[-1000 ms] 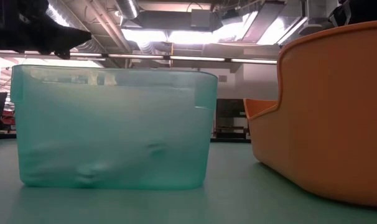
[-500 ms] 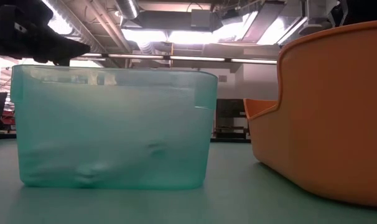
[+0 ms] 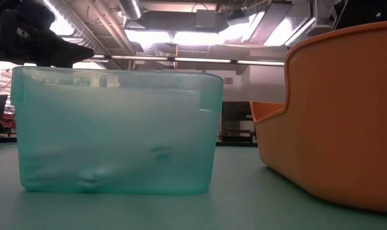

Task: Sort silverware by color (type)
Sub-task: Return to Home Position

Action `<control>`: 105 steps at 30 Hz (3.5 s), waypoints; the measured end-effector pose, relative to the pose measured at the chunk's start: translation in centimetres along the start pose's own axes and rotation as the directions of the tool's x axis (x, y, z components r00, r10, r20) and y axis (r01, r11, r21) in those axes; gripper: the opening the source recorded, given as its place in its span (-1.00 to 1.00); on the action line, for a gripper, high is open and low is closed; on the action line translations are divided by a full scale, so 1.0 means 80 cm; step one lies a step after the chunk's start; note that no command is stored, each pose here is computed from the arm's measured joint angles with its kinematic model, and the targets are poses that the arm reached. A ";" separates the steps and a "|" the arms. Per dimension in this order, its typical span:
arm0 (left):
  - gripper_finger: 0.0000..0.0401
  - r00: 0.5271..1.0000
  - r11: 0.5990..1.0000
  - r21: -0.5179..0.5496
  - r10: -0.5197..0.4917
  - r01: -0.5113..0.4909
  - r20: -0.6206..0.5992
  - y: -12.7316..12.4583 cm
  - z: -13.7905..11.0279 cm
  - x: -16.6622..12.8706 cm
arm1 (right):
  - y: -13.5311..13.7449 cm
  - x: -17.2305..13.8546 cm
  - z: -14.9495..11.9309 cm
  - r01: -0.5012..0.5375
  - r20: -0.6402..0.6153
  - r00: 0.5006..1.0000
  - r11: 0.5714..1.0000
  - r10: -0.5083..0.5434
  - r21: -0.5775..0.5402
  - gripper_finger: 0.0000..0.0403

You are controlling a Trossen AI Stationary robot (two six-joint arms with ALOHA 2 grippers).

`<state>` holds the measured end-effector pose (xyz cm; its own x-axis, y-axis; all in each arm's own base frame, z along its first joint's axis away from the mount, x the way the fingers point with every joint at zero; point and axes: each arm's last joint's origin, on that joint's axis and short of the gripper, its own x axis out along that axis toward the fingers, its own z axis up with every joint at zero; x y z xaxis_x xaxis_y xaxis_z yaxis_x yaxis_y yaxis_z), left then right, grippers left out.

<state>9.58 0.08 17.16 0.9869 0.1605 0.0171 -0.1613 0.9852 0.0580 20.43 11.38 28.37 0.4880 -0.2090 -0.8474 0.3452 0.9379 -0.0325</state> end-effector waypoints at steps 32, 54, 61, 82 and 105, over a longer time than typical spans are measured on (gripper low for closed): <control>-1.00 1.000 1.000 0.000 -0.002 0.002 -0.004 0.000 0.000 0.000 | 0.013 -0.026 0.067 -0.302 0.204 0.921 0.939 0.332 -0.165 -0.95; -1.00 1.000 1.000 0.000 0.000 0.000 -0.004 0.000 0.000 0.000 | -0.101 -0.183 0.046 -0.351 0.459 0.780 0.905 0.425 -0.241 -1.00; -1.00 1.000 1.000 0.000 0.000 0.000 -0.004 0.000 0.000 0.000 | -0.140 -0.181 0.005 -0.313 0.522 0.766 0.927 0.376 -0.207 -1.00; -1.00 1.000 1.000 0.000 0.000 0.000 -0.004 0.000 0.000 0.000 | -0.166 -0.069 -0.100 -0.411 0.649 0.628 0.891 0.430 -0.193 -1.00; -1.00 1.000 1.000 -0.001 0.000 0.000 -0.004 0.000 0.000 0.000 | -0.136 0.022 -0.130 -0.334 0.676 0.546 0.868 0.495 -0.367 -1.00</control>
<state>9.60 0.08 17.13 0.9869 0.1611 0.0128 -0.1616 0.9852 0.0574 9.19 3.71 21.68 0.9792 0.1633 -0.1203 -0.1569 0.9858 0.0604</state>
